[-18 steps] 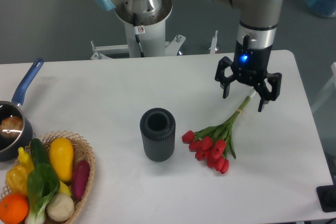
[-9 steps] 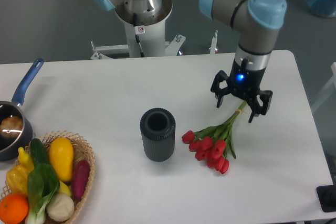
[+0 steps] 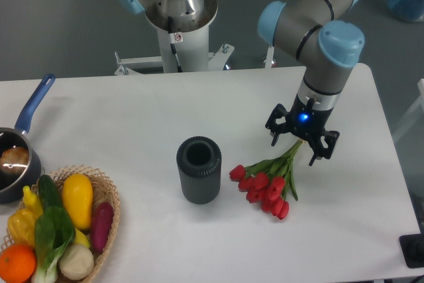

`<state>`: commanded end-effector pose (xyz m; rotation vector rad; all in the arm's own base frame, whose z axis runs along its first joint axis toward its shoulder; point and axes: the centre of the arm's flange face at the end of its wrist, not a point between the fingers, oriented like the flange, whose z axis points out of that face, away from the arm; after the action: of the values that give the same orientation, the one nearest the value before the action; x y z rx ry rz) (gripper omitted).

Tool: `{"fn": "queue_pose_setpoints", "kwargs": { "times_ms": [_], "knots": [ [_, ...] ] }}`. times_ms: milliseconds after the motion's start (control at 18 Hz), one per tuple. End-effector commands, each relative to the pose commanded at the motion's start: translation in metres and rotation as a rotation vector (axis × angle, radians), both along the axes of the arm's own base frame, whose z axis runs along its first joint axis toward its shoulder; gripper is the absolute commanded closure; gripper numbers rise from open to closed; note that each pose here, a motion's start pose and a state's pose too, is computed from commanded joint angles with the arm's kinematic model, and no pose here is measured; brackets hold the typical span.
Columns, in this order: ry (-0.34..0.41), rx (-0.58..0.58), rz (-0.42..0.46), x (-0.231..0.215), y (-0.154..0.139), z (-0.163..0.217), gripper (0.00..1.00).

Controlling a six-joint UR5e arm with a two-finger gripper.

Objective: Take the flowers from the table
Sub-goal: 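Lower the open gripper toward the tulip stems near the blooms, then close the gripper around the green tulip stems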

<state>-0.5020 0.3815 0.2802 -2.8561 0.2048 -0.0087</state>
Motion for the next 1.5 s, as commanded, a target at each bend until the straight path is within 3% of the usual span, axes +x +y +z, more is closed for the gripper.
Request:
{"fn": "queue_pose_setpoints", "kwargs": {
  "times_ms": [778,1500],
  "knots": [
    [-0.072,-0.030,-0.012,-0.005,0.005,-0.052,0.00],
    [-0.110,-0.050,-0.024,0.001,0.011,-0.075,0.00]
  ]
}}
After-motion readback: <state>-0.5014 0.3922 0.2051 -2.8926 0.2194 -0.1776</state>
